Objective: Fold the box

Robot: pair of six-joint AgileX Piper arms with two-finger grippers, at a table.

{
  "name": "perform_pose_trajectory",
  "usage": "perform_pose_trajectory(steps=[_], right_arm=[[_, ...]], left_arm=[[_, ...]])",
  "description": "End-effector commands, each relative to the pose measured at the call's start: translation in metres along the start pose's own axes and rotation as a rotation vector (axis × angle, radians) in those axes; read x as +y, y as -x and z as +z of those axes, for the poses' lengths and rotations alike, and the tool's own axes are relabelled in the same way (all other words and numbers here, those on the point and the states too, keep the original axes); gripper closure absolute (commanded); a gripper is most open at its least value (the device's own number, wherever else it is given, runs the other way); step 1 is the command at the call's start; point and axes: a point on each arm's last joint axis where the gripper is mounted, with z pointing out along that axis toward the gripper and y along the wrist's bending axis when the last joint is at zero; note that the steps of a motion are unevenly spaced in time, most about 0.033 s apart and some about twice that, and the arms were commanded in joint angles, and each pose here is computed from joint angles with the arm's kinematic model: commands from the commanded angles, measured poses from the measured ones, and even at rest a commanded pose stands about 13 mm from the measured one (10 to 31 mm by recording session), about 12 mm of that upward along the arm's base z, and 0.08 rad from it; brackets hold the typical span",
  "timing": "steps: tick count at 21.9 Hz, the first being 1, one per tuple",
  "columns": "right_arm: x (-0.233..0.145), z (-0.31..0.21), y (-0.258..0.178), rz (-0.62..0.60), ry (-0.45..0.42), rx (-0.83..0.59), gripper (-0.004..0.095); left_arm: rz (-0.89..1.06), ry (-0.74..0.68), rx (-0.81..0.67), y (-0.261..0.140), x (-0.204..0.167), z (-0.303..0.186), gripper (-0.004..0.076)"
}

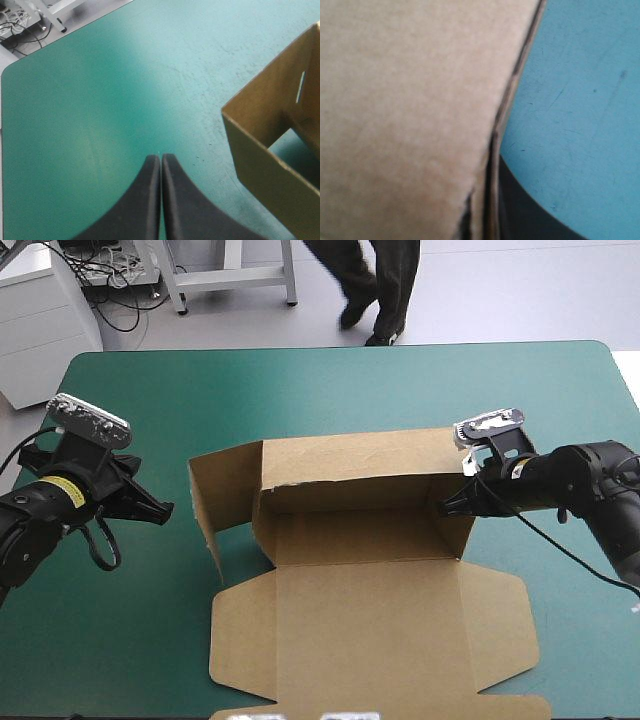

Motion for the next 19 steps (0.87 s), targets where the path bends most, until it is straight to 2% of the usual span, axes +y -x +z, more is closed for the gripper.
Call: perform_pose_trajectory(steps=[1,5,8,12,19], right_arm=[[-0.001,-0.017,-0.002,0.010,-0.034,0.004,0.0931],[-0.002,-0.010,-0.002,0.033,-0.036,0.041,0.0931],[-0.007,0.009,0.001,0.049,-0.044,0.104,0.0931],[-0.012,0.033,0.011,0.051,-0.047,0.163,0.0931],[-0.028,0.072,0.061,0.000,-0.089,0.135,0.0931]], left_arm=[[-0.043,0.067,-0.097,0.010,0.009,-0.011,0.0731],[-0.048,0.099,-0.049,0.005,0.014,-0.011,0.0731],[-0.140,0.145,-0.031,0.002,0.021,-0.011,0.0731],[-0.166,0.167,-0.029,0.001,0.024,-0.011,0.0731],[-0.181,0.178,-0.033,0.001,0.025,-0.012,0.0731]])
